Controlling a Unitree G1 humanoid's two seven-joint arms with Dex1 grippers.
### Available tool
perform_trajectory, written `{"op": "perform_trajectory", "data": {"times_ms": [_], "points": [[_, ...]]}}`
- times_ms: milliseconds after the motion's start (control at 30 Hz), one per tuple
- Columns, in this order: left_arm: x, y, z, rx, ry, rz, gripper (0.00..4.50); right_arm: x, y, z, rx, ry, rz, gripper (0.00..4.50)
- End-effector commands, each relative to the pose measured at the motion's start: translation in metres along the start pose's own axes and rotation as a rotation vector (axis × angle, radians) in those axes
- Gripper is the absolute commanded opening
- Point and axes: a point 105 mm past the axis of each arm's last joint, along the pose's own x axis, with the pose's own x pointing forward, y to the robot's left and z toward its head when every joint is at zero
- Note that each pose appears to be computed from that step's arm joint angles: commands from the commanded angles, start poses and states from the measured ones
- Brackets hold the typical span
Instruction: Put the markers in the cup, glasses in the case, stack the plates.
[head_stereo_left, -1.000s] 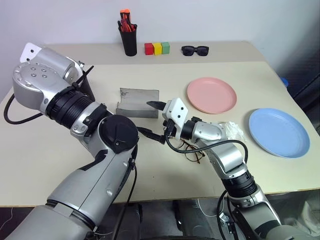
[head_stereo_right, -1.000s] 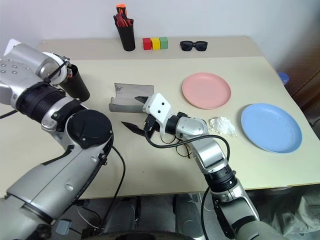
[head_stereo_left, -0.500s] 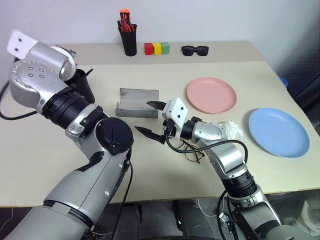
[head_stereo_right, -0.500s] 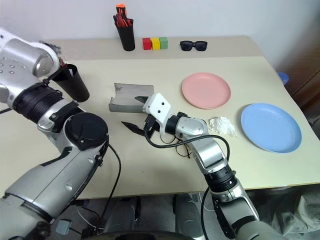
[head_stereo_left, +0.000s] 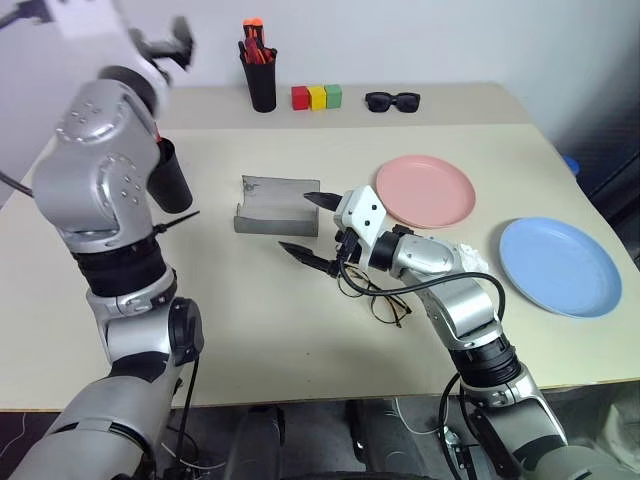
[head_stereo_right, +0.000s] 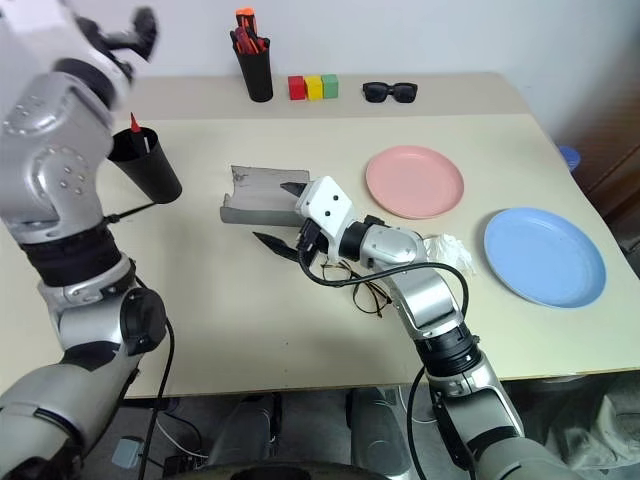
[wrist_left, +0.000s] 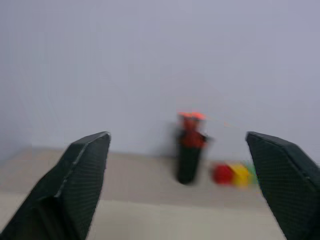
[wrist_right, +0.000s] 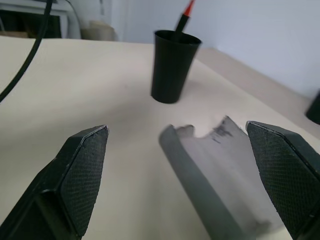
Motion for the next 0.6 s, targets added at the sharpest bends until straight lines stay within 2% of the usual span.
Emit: {"op": "perform_trajectory", "data": {"times_ms": [33,100,233,367,600], "points": [[-0.006,-0.005,-0.017,0.010,0.067,-0.025,4.42,-0.003,-0.004,0.010,-0.032,-0.036,-0.014,4.50],[-0.007,0.005,-0.039,0.037,0.146,0.017,4.42,-0.002,-0.001,0.009,-0.027,-0.036,-0.010,4.50],[-0.010,0.020,-0.053,0.093,0.176,0.055,4.42,-0.001,0.003,0.009,-0.019,-0.040,-0.005,4.50],[-0.015,0.048,-0.074,0.136,0.245,0.143,4.42,0.000,0.005,0.009,-0.015,-0.042,0.001,4.50],[-0.018,0.075,-0.070,0.157,0.206,0.222,4.42,0.000,0.007,0.008,-0.011,-0.041,0.007,4.50]]}}
